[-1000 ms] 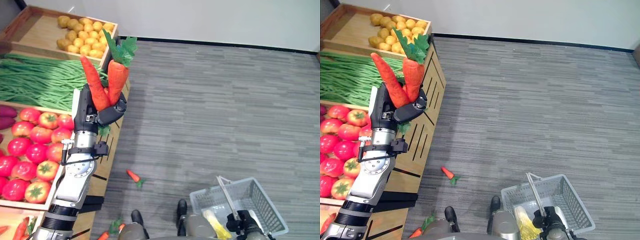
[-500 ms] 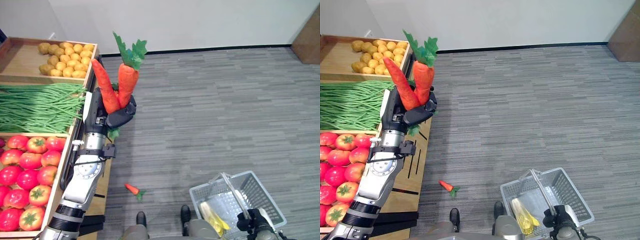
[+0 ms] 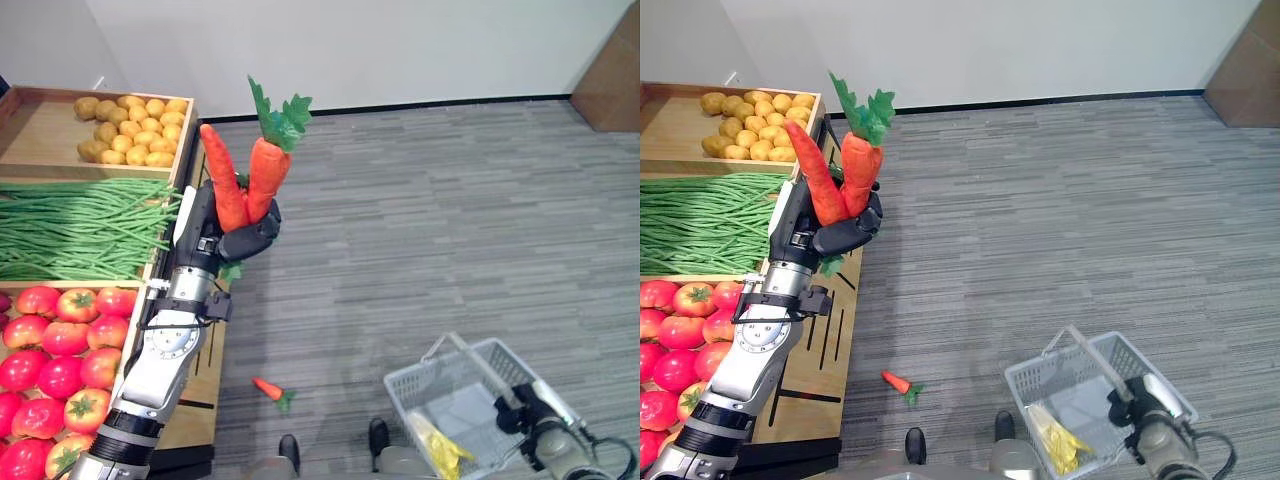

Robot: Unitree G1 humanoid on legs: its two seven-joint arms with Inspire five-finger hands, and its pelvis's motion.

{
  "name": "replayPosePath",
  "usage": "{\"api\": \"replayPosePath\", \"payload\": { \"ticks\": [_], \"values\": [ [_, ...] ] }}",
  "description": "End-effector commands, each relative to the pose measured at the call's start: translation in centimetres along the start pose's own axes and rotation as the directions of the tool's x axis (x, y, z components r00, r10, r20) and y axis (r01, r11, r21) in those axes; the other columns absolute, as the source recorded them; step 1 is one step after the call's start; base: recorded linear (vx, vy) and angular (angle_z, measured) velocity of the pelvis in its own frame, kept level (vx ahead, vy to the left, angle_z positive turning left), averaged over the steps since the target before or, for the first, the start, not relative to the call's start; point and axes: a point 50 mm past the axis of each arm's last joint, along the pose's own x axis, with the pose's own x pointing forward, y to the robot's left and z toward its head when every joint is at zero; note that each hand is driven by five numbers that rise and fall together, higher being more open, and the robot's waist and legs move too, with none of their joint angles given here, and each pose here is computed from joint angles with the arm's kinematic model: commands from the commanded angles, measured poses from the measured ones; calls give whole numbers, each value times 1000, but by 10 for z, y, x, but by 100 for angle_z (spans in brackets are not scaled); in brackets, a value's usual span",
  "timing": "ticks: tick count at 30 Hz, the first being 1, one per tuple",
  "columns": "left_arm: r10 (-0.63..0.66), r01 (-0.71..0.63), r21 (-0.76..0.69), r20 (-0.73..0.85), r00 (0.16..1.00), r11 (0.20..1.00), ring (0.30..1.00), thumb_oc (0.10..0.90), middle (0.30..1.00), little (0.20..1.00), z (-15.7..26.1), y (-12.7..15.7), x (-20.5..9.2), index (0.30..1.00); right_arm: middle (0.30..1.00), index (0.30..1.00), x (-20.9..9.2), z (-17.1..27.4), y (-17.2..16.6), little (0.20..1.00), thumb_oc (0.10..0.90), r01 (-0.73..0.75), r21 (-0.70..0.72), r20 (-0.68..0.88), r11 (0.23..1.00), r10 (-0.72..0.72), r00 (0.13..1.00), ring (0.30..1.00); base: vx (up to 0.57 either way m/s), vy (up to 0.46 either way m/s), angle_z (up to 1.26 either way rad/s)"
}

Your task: Get the vegetables into the basket

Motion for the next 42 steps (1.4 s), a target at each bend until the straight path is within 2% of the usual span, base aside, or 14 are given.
{"api": "replayPosePath", "payload": {
  "ticks": [1,3,5,7,9,11,12,16,21,22,25,29,35,42],
  "values": [
    [-144,144,21,283,948,989,300,400,300,300,54,-17,14,300,300,300,15,60,-75,300,400,244,-36,237,969,-229,944,300,0,0,0],
    [-167,162,40,290,942,986,300,400,300,300,56,-19,15,300,300,300,14,73,-84,300,400,270,-40,287,962,-248,925,300,0,0,0],
    [-224,220,48,304,926,974,300,400,300,300,59,-28,17,300,300,300,11,110,-99,300,400,318,-45,414,947,-272,869,300,0,0,0],
    [-230,226,48,305,924,973,300,400,300,300,59,-29,18,300,300,300,10,117,-103,300,400,327,-49,439,944,-274,856,300,0,0,0],
    [-301,305,41,316,899,952,300,400,300,300,63,-43,21,300,300,300,-1,163,-122,300,400,390,-21,576,921,-308,757,300,0,0,0],
    [-329,335,37,316,890,942,300,400,300,300,63,-48,21,300,300,300,-2,169,-125,300,400,394,-16,590,919,-309,746,300,0,0,0],
    [-392,399,46,319,863,916,300,400,300,300,64,-58,22,300,300,300,-4,185,-130,300,400,399,10,616,917,-320,720,300,0,0,0],
    [-437,446,51,326,838,894,300,400,300,300,66,-66,23,300,300,300,-5,200,-134,300,400,392,51,629,918,-335,701,300,0,0,0],
    [-555,559,79,291,779,826,300,400,300,300,61,-82,18,300,300,300,-9,230,-142,300,400,326,221,633,919,-389,669,300,0,0,0],
    [-594,596,80,263,760,799,300,400,300,300,55,-88,14,300,300,300,-15,245,-145,300,400,263,335,641,905,-423,641,300,0,0,0],
    [-621,625,66,238,747,778,300,400,300,300,50,-93,8,300,300,300,-20,256,-146,300,400,209,414,645,886,-448,619,300,-1,10,0],
    [-667,670,52,179,724,741,300,400,300,300,38,-99,-1,300,300,300,-28,269,-143,300,400,134,477,665,869,-456,592,300,0,0,0],
    [-704,699,83,87,705,710,300,400,300,300,17,-106,-10,300,300,300,-43,287,-135,300,400,54,482,731,875,-435,526,300,0,0,0],
    [-661,656,162,-26,750,738,300,400,300,300,-14,-118,-6,300,300,300,-51,295,-119,300,400,-44,479,770,877,-395,502,300,0,0,0]
  ]
}}
